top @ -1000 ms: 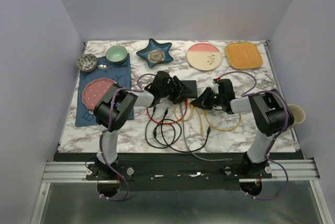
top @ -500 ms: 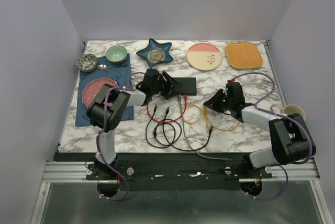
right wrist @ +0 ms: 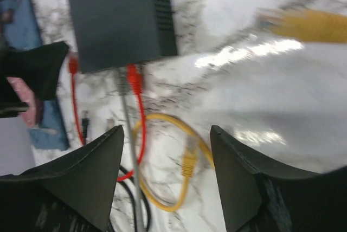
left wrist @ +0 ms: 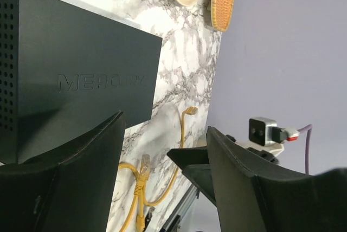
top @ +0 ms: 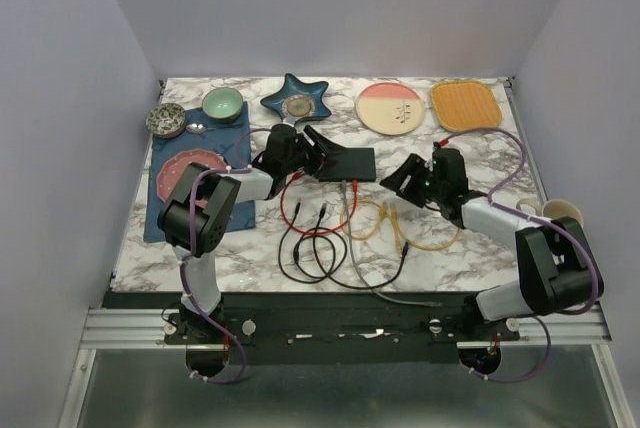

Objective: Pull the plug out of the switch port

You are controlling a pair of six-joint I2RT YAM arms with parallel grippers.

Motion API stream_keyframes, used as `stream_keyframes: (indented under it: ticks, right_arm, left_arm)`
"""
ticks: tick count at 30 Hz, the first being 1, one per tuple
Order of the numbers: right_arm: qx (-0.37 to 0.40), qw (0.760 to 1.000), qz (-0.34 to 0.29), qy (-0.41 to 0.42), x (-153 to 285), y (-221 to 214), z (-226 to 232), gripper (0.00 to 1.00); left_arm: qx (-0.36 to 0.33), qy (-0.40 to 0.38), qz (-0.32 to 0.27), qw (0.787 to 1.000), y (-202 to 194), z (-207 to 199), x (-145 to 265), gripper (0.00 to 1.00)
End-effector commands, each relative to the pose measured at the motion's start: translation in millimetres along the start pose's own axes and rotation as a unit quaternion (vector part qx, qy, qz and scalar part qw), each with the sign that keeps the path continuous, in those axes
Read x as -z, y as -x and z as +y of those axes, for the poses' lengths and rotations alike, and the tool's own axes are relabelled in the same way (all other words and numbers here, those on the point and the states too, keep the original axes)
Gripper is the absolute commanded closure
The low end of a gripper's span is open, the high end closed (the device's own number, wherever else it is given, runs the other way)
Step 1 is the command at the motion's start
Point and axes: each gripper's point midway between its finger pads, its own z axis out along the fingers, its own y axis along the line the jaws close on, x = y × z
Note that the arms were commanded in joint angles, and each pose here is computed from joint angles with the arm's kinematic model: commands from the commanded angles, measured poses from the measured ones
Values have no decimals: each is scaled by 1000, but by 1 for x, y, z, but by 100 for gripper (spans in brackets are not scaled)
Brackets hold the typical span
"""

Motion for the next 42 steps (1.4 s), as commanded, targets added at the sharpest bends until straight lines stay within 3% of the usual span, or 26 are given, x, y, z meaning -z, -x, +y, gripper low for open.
stream_keyframes:
  ticks: [1, 8, 16, 22, 37, 42]
  right_arm:
    - [14, 992, 0, 127, -7, 16, 66, 30]
    - [-14, 983, 87, 158, -46, -13, 77, 59]
    - [-35, 980, 134, 139, -70, -40, 60, 55]
    - [-37, 985, 121, 116, -87, -31, 56, 49]
    - [-79, 988, 111, 78, -106, -31, 39, 58]
    - [-92, 987, 110, 70, -108, -33, 36, 65]
  left_arm:
    - [-12, -8, 7, 1000, -3, -4, 3, 30]
    - [3, 30, 10, 1000, -2, 22, -1, 30]
    - [16, 35, 8, 999, 3, 34, 1, 30]
    - [17, 43, 15, 999, 0, 40, 1, 30]
    - [19, 51, 22, 998, -4, 49, 2, 30]
    - [17, 48, 21, 998, -4, 47, 3, 30]
